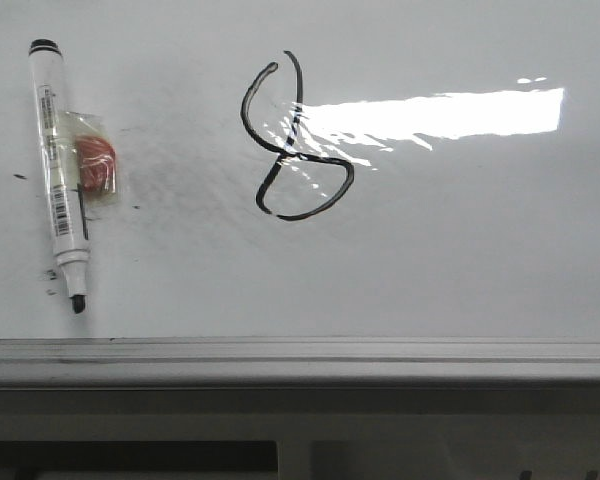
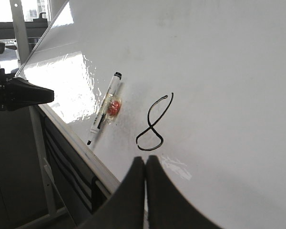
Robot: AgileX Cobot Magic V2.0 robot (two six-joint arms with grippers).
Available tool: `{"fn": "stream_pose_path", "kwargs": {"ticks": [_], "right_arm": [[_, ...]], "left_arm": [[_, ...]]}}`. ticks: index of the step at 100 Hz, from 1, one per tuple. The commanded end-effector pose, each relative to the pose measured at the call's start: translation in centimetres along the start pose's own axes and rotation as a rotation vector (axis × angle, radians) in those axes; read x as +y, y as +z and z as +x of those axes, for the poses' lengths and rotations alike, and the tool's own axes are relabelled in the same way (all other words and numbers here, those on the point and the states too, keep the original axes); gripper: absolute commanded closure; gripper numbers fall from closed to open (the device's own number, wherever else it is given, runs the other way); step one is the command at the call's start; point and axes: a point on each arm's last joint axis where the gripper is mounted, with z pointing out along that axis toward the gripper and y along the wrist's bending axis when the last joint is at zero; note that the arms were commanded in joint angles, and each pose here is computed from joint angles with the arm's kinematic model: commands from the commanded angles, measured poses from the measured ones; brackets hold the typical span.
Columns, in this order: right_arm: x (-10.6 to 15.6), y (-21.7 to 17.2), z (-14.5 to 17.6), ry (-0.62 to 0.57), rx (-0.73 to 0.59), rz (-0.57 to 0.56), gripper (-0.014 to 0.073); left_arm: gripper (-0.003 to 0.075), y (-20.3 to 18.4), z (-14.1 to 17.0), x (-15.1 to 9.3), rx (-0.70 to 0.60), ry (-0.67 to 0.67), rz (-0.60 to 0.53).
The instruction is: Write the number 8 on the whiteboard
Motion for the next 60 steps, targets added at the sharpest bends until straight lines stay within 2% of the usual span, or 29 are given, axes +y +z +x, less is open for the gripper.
{"fn": "stream_pose_path", "kwargs": {"ticks": [1,8,23,35,48,60], "right_arm": [[0.0,-0.5,-1.4,-0.011,-0.097,-0.02,0.0658],[0.0,-0.5,-1.4,-0.011,-0.097,-0.02,0.0658],[0.0,-0.5,-1.4,-0.011,-0.097,-0.02,0.0658],[0.0,-0.5,-1.4,-0.011,-0.097,-0.02,0.0658],[0.0,-0.5,-1.4,-0.011,-0.097,-0.02,0.0658],[0.0,-0.5,-1.4,-0.011,-0.097,-0.02,0.0658]], "left_arm": [[0.0741,-0.4,-0.6,0.8,-0.138,0.059,-0.111],[0.0741,-0.8,-0.1,1.3,-0.165,0.098,-0.193],[0.0741,-1.6,0.4,2.2,-0.138,0.104,-0.368],[0.0741,-1.8,1.5,2.7,-0.027,0.074,-0.475],[0.0741,-1.9,2.7,2.9,0.093,0.023,-0.506],[0.0741,-2.0,2.7,2.9,0.095,0.034,-0.508]]}}
